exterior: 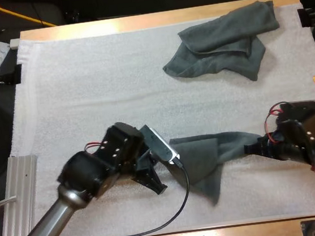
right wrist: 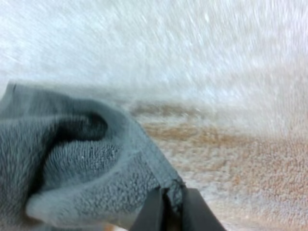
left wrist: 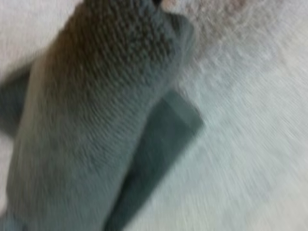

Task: Pick towel from pile, fold and stack

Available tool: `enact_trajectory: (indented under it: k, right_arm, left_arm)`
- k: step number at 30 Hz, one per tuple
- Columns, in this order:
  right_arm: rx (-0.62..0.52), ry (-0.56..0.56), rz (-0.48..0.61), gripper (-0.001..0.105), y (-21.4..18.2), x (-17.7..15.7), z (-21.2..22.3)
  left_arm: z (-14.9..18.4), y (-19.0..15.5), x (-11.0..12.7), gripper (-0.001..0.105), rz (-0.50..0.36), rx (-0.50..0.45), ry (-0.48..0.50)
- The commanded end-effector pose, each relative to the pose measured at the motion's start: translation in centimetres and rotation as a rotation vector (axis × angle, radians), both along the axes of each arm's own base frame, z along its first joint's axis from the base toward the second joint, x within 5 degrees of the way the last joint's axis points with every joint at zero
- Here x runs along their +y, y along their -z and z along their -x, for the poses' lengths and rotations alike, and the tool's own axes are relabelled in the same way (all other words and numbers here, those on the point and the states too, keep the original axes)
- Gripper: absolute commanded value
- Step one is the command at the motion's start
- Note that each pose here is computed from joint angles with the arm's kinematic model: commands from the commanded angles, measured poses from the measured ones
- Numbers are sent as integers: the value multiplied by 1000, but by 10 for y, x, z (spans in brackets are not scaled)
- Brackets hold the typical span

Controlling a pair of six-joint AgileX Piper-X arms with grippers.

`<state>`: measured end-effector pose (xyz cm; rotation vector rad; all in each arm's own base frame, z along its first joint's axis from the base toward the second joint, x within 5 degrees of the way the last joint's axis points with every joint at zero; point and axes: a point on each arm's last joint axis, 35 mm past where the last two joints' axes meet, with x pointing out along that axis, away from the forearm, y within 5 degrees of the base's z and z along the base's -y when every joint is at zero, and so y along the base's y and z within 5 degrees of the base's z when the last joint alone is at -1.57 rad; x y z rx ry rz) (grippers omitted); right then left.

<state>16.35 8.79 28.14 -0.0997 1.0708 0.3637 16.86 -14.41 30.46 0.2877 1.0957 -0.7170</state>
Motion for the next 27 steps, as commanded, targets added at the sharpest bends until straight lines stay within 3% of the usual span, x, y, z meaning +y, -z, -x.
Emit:
enact_trajectory:
  k: [1, 9, 11, 16, 21, 27]
  right_arm:
    - [-15, -10, -42, 0, -29, -4, 12]
    - [-14, -83, -185, 0, -85, -9, 30]
    - [-39, -67, -160, 0, -80, -9, 28]
    - [-50, -75, -195, 0, -116, -17, 47]
    - [-1, -87, -239, 0, -129, -22, 60]
    - [71, -91, -227, 0, -110, -16, 50]
  left_arm:
    - [12, -34, 9, 0, 15, -52, 2]
    - [32, -93, 24, 0, 80, -92, -1]
    - [29, -91, 23, 0, 79, -99, 0]
    - [48, -131, 35, 0, 157, -77, 4]
    - [56, -135, 40, 0, 163, -42, -14]
    - [46, -114, 31, 0, 102, -21, -2]
